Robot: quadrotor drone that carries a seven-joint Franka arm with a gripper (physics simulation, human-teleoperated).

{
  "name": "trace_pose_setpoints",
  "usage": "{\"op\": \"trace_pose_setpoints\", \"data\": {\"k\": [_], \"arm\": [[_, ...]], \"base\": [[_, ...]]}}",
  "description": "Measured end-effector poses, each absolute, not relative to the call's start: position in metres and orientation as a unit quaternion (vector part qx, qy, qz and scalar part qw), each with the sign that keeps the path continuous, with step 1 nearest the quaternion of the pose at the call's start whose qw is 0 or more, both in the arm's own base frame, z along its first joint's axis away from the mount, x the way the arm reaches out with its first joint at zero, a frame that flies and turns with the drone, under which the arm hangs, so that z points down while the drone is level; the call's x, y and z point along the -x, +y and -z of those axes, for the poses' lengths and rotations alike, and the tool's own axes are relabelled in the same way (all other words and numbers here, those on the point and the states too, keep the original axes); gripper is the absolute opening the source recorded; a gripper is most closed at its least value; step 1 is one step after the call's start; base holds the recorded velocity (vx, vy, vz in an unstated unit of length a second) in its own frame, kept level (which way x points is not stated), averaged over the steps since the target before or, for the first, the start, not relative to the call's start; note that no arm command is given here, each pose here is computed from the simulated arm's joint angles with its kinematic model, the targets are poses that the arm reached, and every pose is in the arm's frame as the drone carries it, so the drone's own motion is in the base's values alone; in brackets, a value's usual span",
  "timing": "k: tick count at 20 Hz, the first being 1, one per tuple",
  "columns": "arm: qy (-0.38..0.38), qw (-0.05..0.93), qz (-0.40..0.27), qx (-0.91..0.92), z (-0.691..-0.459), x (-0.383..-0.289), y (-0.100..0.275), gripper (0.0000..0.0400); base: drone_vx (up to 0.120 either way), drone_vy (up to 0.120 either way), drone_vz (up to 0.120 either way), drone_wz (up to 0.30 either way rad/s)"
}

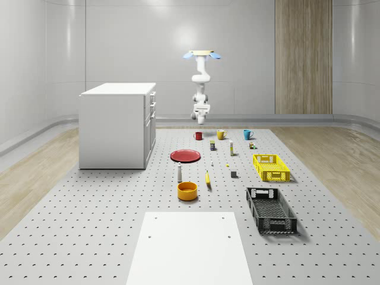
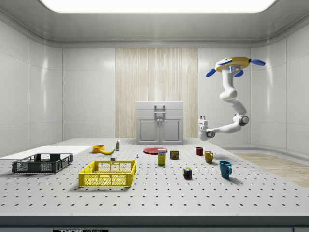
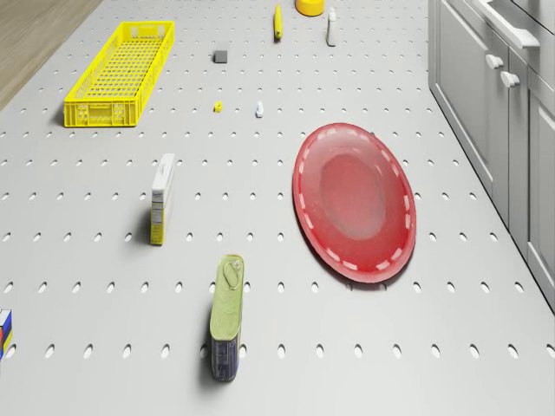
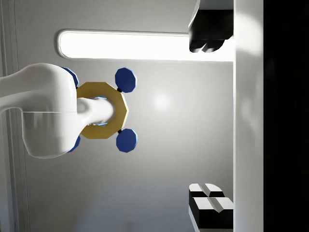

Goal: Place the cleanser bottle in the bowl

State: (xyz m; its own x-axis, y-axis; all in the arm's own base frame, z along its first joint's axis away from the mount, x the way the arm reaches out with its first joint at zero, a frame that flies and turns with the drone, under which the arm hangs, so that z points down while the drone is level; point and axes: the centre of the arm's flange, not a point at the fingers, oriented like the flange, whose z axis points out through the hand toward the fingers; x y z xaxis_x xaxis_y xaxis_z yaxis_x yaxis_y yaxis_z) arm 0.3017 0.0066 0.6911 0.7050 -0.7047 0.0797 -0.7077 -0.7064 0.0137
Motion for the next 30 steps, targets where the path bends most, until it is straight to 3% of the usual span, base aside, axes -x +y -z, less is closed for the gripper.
{"op": "trace_pose_setpoints", "data": {"k": [8,14,19,23,26,30], "arm": [[-0.380,0.107,-0.073,-0.916,-0.688,-0.3012,0.025,0.0400],[-0.362,0.299,-0.152,-0.870,-0.669,-0.3014,0.063,0.0400],[-0.297,0.584,-0.265,-0.707,-0.609,-0.3032,0.097,0.0400],[-0.201,0.789,-0.342,-0.469,-0.544,-0.3054,0.086,0.0400],[-0.131,0.870,-0.369,-0.300,-0.513,-0.3065,0.061,0.0400],[-0.069,0.910,-0.381,-0.152,-0.497,-0.3069,0.032,0.0400]], "base": [[0.120,-0.120,0.000,0.000],[0.120,-0.120,0.000,0.000],[0.120,-0.120,-0.032,0.000],[0.120,-0.120,-0.120,0.000],[0.120,-0.120,-0.120,0.000],[0.120,-0.010,-0.070,0.000]]}}
